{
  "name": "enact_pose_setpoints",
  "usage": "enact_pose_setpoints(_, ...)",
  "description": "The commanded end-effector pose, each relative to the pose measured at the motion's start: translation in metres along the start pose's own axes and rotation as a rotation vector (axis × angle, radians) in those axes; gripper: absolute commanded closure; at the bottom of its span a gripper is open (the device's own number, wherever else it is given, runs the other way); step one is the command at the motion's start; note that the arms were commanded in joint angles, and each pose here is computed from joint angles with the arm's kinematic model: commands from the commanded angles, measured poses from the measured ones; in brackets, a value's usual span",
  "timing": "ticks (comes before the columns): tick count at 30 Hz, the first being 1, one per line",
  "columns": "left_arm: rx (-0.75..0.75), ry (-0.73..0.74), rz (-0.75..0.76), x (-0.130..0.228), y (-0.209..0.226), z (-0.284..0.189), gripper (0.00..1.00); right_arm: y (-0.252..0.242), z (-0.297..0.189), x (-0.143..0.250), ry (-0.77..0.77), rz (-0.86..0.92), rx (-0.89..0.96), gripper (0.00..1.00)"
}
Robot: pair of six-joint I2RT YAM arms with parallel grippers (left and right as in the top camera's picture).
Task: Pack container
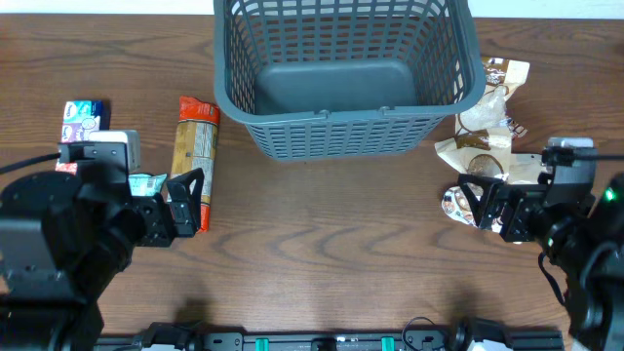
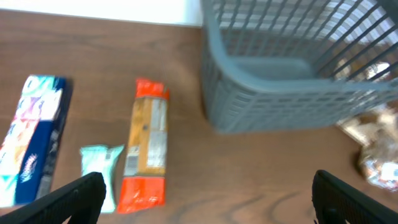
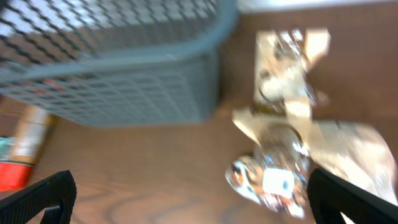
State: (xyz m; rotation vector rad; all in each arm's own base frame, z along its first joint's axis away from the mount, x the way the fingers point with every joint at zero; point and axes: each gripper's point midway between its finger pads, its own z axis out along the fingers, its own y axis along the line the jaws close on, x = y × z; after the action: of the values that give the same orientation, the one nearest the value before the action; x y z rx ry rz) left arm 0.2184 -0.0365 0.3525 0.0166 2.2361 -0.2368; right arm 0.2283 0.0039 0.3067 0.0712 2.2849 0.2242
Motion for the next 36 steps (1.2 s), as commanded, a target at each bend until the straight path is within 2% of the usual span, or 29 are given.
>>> enact_pose_setpoints(1,-0.045,0.05,0.021,0.0,0.009,0.013,0.01,-0.025,0.023,0.012,0.132,0.069,0.109,0.01)
enact_pose_setpoints(6,-0.053,0.132,0.012,0.003,0.012,0.038,0.01,-0.049,0.051,0.042,0.359,0.216,0.158,0.01)
enact_pose_setpoints(11,-0.058,0.175,0.009,0.005,0.014,0.052,0.01,-0.09,0.048,0.078,0.564,0.353,0.271,0.01)
enact_pose_setpoints(16,-0.058,0.176,0.009,0.003,0.015,0.056,0.01,-0.124,0.043,0.096,0.634,0.473,0.314,0.01)
enact_pose_setpoints(19,-0.057,0.165,0.011,0.001,0.014,0.057,0.01,-0.154,0.045,0.09,0.567,0.535,0.37,0.01)
enact_pose_setpoints(21,-0.056,0.159,0.011,-0.001,0.014,0.057,0.01,-0.169,0.049,0.079,0.501,0.512,0.37,0.01)
enact_pose_setpoints(27,-0.056,0.161,0.011,-0.001,0.014,0.057,0.01,-0.195,0.074,0.007,0.182,0.322,0.31,0.01)
enact_pose_setpoints(30,-0.056,0.161,0.011,-0.001,0.014,0.057,0.01,-0.203,0.082,-0.029,0.059,0.125,0.28,0.01)
enact_pose_setpoints(33,-0.056,0.163,0.011,0.0,0.014,0.058,0.01,-0.22,0.091,-0.046,0.012,0.016,0.308,0.01)
enact_pose_setpoints(36,-0.057,0.173,0.009,0.001,0.015,0.059,0.01,-0.237,0.105,-0.034,0.077,-0.032,0.341,0.01)
